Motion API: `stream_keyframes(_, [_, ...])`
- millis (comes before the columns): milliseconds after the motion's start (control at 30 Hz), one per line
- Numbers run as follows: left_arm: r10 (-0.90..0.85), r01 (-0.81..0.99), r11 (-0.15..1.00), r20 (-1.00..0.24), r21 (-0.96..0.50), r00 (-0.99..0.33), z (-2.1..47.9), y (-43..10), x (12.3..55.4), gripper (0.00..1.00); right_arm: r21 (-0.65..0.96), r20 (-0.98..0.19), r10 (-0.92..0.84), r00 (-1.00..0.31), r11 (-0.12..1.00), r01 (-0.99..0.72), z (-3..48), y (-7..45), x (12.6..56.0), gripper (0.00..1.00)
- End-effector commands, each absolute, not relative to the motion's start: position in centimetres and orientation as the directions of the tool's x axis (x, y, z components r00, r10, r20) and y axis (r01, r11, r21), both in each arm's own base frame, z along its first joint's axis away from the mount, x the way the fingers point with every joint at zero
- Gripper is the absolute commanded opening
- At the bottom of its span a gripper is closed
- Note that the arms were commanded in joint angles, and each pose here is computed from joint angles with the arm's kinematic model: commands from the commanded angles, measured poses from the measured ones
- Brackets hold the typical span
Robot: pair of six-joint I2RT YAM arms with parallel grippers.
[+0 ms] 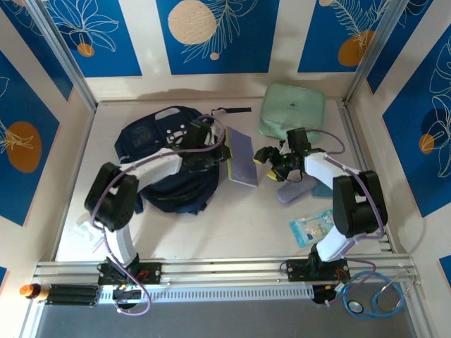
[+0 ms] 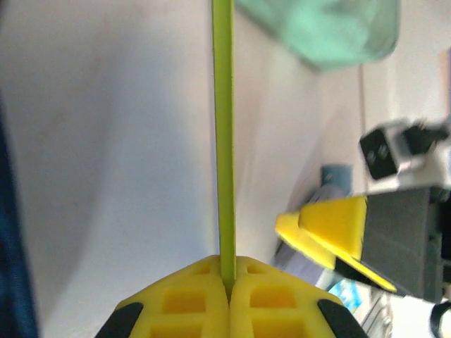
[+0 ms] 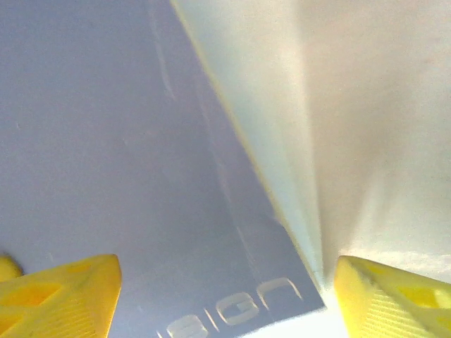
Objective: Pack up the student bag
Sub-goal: Pick up the book at the center of the table, then pass the book.
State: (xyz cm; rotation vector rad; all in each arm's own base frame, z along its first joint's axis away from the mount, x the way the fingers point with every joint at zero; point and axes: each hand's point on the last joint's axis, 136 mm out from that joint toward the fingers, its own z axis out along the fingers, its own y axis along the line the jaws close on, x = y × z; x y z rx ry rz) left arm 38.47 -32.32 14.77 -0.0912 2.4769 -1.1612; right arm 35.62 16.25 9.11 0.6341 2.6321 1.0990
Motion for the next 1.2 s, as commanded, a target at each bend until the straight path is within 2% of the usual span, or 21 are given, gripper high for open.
stream_keyframes(0, [-0.343,0.137,0.561,-0.38,-0.817,-0.859,20.0,-29.9,40.3,0.0,0.836,0.002,0.493,-0.87,0.476,0.272,12.6,17.9,35.7,0.8])
stream_keyframes(133, [-0.495,0.073,0.522,-0.371,-0.85,-0.786,22.4,-26.6,40.8,0.0,0.886,0.037,0.525,-0.85,0.376,0.271,14.4,20.0,35.3,0.81])
stream_keyframes(333, [-0.689,0.036,0.416,-0.341,-0.909,-0.639,25.4,-23.2,40.1,0.0,0.939,0.031,0.523,-0.852,0.278,0.204,17.6,23.9,34.8,0.85])
stream_keyframes(667, [-0.768,0.015,0.303,-0.253,-0.953,-0.589,26.6,-22.5,39.3,0.0,0.98,0.056,0.523,-0.85,0.136,0.148,21.2,27.8,36.6,0.87])
stream_keyframes(900, [-0.758,0.029,0.246,-0.211,-0.969,-0.617,27.4,-24.5,39.0,0.0,0.979,0.061,0.541,-0.839,0.13,0.155,20.6,29.6,36.7,0.8])
stream_keyframes(1000, [-0.761,0.016,0.231,-0.192,-0.973,-0.619,26.8,-25.0,38.9,0.0,0.986,0.063,0.543,-0.837,0.094,0.135,20.8,30.1,37.0,0.73])
stream_keyframes(1167, [-0.763,0.0,0.229,-0.18,-0.973,-0.621,26.5,-25.0,38.9,0.0,0.995,0.056,0.576,-0.816,0.033,0.092,20.8,29.4,37.3,0.57])
